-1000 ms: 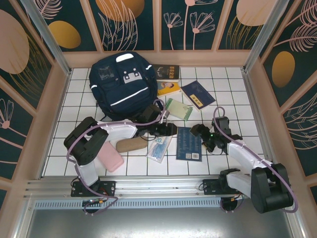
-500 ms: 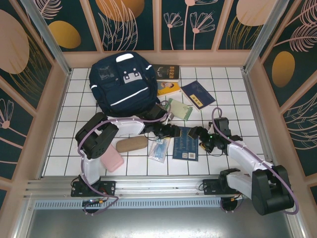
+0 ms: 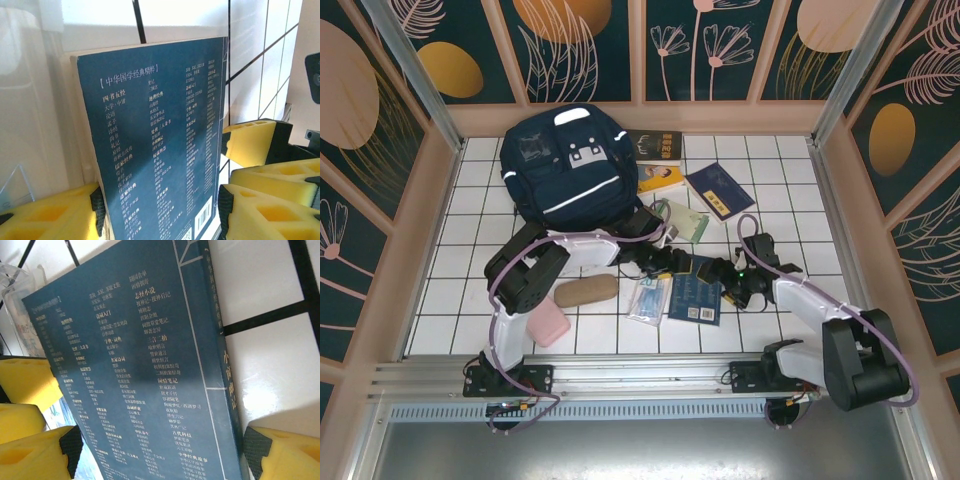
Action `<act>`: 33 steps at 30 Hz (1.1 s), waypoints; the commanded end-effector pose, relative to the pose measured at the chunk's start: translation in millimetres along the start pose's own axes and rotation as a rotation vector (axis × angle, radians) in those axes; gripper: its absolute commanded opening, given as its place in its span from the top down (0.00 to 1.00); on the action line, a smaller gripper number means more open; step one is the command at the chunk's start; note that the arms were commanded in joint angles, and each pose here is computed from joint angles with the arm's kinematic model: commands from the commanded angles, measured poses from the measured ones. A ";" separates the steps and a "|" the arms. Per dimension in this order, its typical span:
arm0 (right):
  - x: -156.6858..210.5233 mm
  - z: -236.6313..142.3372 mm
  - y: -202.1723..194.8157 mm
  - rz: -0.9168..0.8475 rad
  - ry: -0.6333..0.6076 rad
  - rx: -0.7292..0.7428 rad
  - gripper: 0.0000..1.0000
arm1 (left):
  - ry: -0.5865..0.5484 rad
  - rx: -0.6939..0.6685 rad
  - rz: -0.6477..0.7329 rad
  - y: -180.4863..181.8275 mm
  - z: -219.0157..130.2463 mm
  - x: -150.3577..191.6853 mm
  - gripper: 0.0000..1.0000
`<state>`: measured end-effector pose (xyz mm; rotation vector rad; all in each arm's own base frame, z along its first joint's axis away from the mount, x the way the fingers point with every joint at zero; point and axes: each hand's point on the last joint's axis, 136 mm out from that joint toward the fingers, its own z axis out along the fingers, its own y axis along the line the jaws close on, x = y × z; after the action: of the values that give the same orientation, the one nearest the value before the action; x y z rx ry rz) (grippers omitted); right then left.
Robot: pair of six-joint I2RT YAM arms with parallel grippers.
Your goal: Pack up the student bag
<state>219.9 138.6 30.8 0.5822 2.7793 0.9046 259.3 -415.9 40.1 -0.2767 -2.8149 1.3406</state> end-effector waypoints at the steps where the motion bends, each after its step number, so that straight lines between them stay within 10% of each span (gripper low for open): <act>1: 26.7 15.8 23.7 -0.058 0.138 -0.144 0.13 | 0.047 -0.016 -0.028 12.1 17.4 10.3 0.38; 15: 0.6 -50.6 113.3 -0.071 0.002 -0.531 0.19 | 0.061 -0.031 -0.047 24.5 16.8 21.8 0.39; 33: 1.7 -37.6 79.5 -0.010 -0.068 -0.447 0.29 | 0.037 -0.038 -0.035 21.6 6.9 23.3 0.40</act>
<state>231.3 179.7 109.2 0.5510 2.4099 1.4512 264.2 -415.0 41.5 -0.2774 -2.8235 1.4008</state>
